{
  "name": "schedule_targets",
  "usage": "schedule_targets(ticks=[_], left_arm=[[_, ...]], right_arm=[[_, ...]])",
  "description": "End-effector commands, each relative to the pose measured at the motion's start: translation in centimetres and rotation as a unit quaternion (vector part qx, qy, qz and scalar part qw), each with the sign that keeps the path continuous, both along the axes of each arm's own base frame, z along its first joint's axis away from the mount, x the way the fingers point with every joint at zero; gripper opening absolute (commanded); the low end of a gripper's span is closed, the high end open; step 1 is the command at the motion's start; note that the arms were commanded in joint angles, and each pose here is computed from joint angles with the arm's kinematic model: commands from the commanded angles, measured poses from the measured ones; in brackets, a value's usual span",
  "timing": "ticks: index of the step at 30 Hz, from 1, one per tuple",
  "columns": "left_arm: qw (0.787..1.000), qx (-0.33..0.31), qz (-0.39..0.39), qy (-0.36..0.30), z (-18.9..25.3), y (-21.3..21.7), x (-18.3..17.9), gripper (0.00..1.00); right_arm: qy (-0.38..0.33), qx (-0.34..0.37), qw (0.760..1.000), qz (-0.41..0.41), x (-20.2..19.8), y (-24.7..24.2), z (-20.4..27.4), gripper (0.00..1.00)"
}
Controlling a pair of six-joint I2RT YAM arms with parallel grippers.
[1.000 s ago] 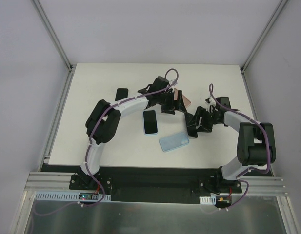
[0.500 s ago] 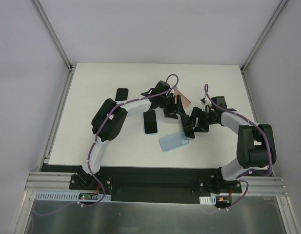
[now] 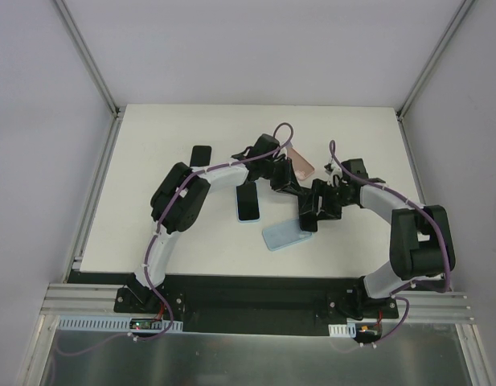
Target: Put the phone into the phone case
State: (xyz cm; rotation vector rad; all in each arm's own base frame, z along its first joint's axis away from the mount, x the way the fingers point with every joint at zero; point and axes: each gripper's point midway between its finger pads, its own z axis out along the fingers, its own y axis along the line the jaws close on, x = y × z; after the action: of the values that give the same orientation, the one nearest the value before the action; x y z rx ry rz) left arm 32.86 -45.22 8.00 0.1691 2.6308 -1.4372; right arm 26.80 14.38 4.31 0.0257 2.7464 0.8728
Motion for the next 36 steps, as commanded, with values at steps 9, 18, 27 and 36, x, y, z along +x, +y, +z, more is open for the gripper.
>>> schedule_targets(ticks=[9, 18, 27, 36], left_arm=[[1.000, -0.026, -0.006, -0.018, 3.2, 0.0, -1.0, 0.00], [0.999, -0.030, 0.030, 0.006, 4.5, 0.6, -0.4, 0.00], [0.994, -0.046, 0.097, 0.021, 8.5, 1.7, 1.0, 0.00], [0.991, -0.061, 0.119, 0.031, 10.9, 2.4, 0.6, 0.00]], right_arm=[[-0.084, -0.093, 0.992, 0.015, 1.1, -1.4, 4.6, 0.79], [-0.153, -0.251, 0.955, 0.032, 0.5, -3.0, 7.9, 0.77], [-0.244, -0.404, 0.879, 0.068, 0.4, -1.9, 11.7, 0.64], [-0.272, -0.509, 0.809, 0.107, 0.4, 0.3, 11.1, 0.59]])
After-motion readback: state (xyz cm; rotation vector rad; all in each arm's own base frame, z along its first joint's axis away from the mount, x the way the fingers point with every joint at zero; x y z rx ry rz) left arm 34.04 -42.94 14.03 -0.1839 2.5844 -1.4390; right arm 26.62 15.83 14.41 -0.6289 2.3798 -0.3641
